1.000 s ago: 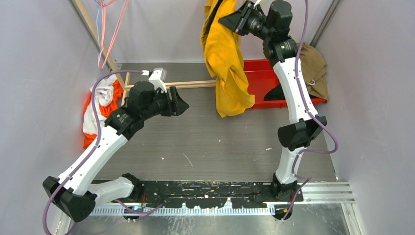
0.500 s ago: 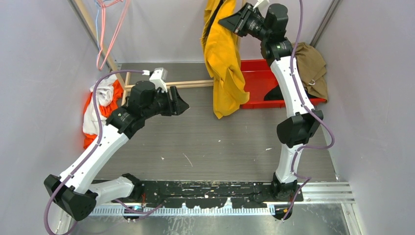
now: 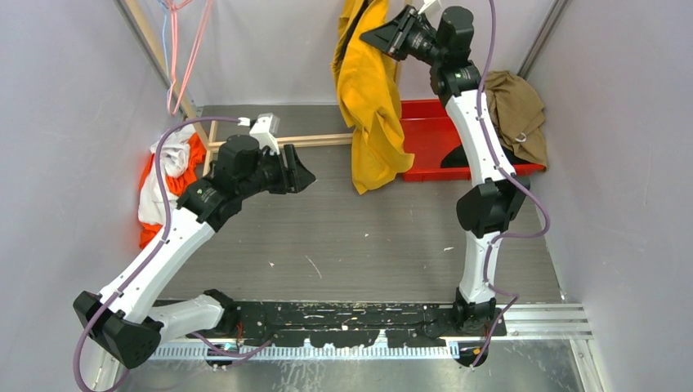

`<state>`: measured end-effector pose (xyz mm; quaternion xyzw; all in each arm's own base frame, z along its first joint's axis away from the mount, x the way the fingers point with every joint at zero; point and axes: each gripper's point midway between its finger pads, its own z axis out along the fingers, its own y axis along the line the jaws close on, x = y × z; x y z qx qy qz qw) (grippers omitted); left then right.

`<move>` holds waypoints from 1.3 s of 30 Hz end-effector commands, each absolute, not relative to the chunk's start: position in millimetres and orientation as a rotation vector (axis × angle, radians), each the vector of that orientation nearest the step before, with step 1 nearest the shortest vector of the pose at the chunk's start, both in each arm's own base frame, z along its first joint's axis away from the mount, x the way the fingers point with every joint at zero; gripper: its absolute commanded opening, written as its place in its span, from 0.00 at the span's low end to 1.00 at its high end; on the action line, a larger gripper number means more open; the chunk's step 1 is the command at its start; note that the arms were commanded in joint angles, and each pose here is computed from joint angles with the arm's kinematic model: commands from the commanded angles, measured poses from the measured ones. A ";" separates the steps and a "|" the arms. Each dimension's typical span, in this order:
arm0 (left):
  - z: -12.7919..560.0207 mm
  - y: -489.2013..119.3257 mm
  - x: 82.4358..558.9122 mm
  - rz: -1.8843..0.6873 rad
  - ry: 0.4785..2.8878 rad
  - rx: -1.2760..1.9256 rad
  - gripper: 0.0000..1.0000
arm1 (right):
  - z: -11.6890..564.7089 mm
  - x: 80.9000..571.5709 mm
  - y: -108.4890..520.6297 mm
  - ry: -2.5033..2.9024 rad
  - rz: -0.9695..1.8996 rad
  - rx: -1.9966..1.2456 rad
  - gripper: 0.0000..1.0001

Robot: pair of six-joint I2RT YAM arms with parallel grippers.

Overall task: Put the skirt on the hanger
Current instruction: Place the hanger at the clothesline.

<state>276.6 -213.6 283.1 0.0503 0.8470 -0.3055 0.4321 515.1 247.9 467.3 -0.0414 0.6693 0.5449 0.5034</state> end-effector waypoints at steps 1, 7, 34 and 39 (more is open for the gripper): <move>304.0 -211.7 274.3 -0.787 2.049 0.129 0.54 | 534.3 507.7 235.2 1.392 1.273 -0.151 0.01; 301.3 -213.3 274.2 -0.796 2.054 0.126 0.54 | 513.8 520.0 226.2 1.475 1.266 -0.070 0.01; 307.2 -217.2 271.7 -0.839 2.029 0.129 0.53 | 524.4 477.9 201.2 1.567 1.192 -0.050 0.62; 310.1 -217.2 271.8 -0.841 2.023 0.127 0.53 | 532.8 467.4 184.4 1.574 1.099 -0.031 0.68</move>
